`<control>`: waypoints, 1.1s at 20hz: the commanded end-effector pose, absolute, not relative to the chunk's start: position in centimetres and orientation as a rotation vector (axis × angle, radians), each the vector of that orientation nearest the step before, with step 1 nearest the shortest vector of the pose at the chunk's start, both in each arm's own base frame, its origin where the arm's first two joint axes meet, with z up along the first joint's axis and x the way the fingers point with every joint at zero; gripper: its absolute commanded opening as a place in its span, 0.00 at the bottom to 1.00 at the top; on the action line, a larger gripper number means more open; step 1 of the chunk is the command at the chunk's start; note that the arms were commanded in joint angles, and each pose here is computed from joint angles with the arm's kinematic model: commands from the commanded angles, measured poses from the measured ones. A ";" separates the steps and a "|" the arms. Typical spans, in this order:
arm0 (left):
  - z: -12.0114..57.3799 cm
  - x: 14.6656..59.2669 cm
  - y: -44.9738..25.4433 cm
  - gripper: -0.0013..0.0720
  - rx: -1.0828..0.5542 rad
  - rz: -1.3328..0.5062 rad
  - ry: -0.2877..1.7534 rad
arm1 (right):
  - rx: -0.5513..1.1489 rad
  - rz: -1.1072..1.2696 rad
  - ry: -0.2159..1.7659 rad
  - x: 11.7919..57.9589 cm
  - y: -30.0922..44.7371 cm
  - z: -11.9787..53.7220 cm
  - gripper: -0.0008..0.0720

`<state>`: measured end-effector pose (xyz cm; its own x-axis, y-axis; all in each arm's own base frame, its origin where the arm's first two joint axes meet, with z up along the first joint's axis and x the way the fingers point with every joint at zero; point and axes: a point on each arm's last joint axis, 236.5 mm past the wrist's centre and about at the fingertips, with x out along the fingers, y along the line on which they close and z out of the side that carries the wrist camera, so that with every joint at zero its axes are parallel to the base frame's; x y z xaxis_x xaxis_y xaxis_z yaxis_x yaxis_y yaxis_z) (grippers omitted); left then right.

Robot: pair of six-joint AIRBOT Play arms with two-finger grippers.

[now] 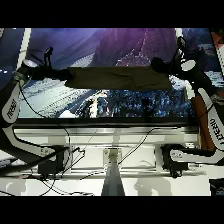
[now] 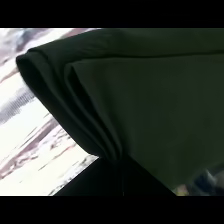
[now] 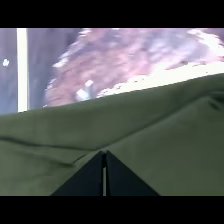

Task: Fold the clothes and pants, and hang the long-sleeved shirts on hangers.

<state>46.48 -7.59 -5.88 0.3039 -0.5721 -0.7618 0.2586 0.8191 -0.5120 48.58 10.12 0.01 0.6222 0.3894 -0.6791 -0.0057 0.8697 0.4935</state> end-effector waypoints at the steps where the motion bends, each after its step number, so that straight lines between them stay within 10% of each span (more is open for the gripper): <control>1: 0.8 44.8 -8.3 0.04 -0.235 -0.684 1.152 | 0.426 0.335 0.889 48.7 14.6 0.9 0.05; 15: 21.5 38.8 -11.1 0.04 -0.102 -0.745 0.758 | 0.386 0.851 1.061 38.6 51.4 -1.5 0.05; 22: 18.2 39.3 -17.2 0.04 -0.148 -0.906 0.844 | 0.074 0.734 1.151 43.8 40.1 -1.9 0.05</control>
<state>39.24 -14.22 19.58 0.3983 -0.7057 -0.5859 0.6079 0.6814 -0.4076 42.04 46.54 -0.77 0.2360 0.6978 -0.6763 -0.4730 0.6904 0.5473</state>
